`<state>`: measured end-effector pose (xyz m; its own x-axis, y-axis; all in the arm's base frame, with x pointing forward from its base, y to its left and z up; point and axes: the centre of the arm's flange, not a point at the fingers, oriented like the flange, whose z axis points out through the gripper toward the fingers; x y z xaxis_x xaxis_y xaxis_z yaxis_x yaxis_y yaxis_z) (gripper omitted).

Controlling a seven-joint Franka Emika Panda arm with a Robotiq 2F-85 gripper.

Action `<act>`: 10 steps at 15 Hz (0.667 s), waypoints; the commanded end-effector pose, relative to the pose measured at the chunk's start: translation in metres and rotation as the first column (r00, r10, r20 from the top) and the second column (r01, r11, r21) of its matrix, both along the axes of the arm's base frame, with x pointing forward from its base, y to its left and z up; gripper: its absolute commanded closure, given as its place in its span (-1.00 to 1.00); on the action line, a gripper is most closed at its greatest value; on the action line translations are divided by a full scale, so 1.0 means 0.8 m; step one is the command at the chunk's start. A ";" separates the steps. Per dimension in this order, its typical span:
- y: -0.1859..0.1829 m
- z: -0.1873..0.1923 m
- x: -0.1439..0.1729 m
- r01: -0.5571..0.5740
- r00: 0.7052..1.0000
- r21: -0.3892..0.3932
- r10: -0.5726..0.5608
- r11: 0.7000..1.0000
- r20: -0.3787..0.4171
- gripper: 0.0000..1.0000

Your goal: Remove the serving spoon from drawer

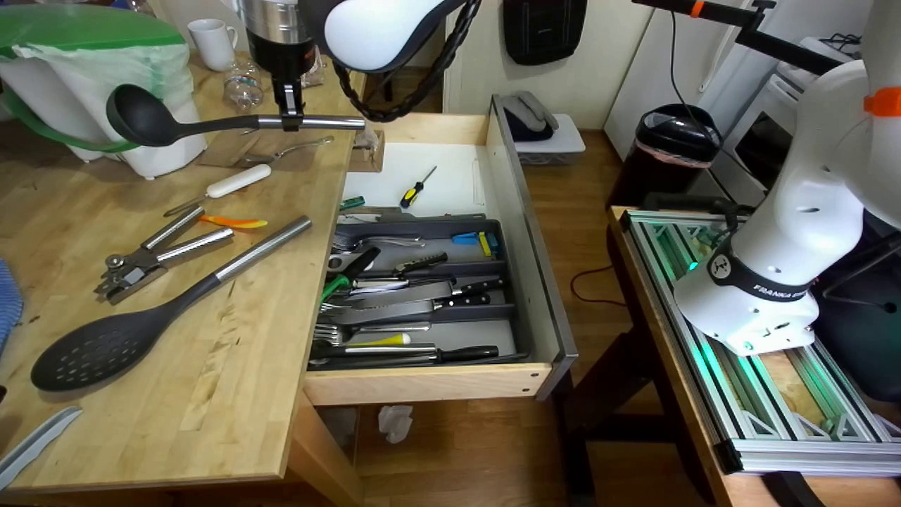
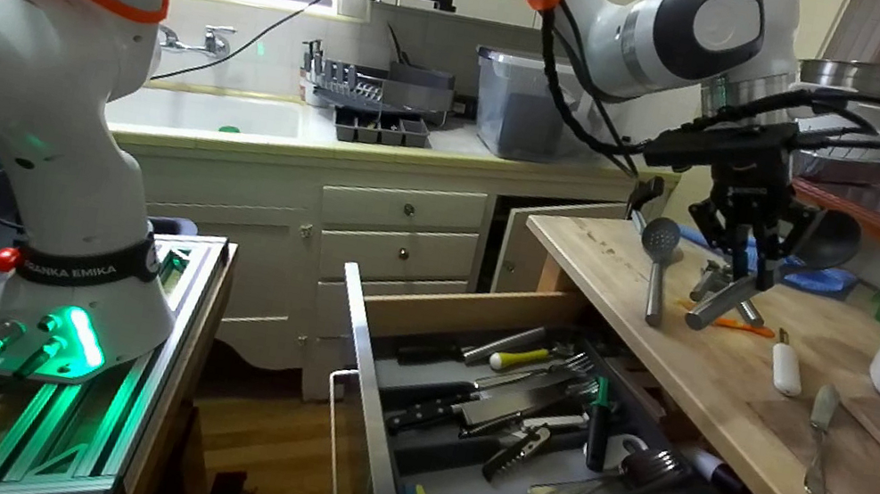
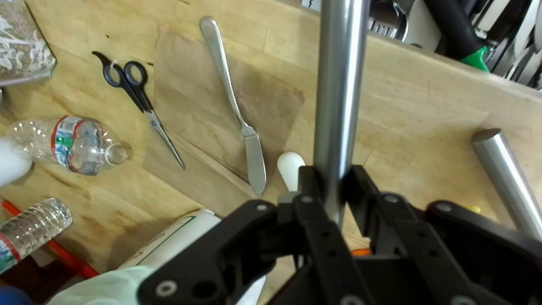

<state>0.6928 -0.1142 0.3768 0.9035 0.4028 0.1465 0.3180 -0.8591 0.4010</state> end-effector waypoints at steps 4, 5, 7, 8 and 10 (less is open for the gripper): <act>0.004 -0.023 0.056 -0.079 0.997 0.041 0.078 0.996 0.025 0.88; 0.005 -0.029 0.060 -0.084 0.996 0.050 0.082 0.995 0.033 0.88; 0.006 -0.041 0.066 -0.098 0.994 0.068 0.096 0.993 0.044 0.88; 0.007 -0.049 0.069 -0.104 0.994 0.077 0.100 0.992 0.047 0.88; 0.009 -0.062 0.073 -0.119 0.991 0.089 0.113 0.989 0.067 0.88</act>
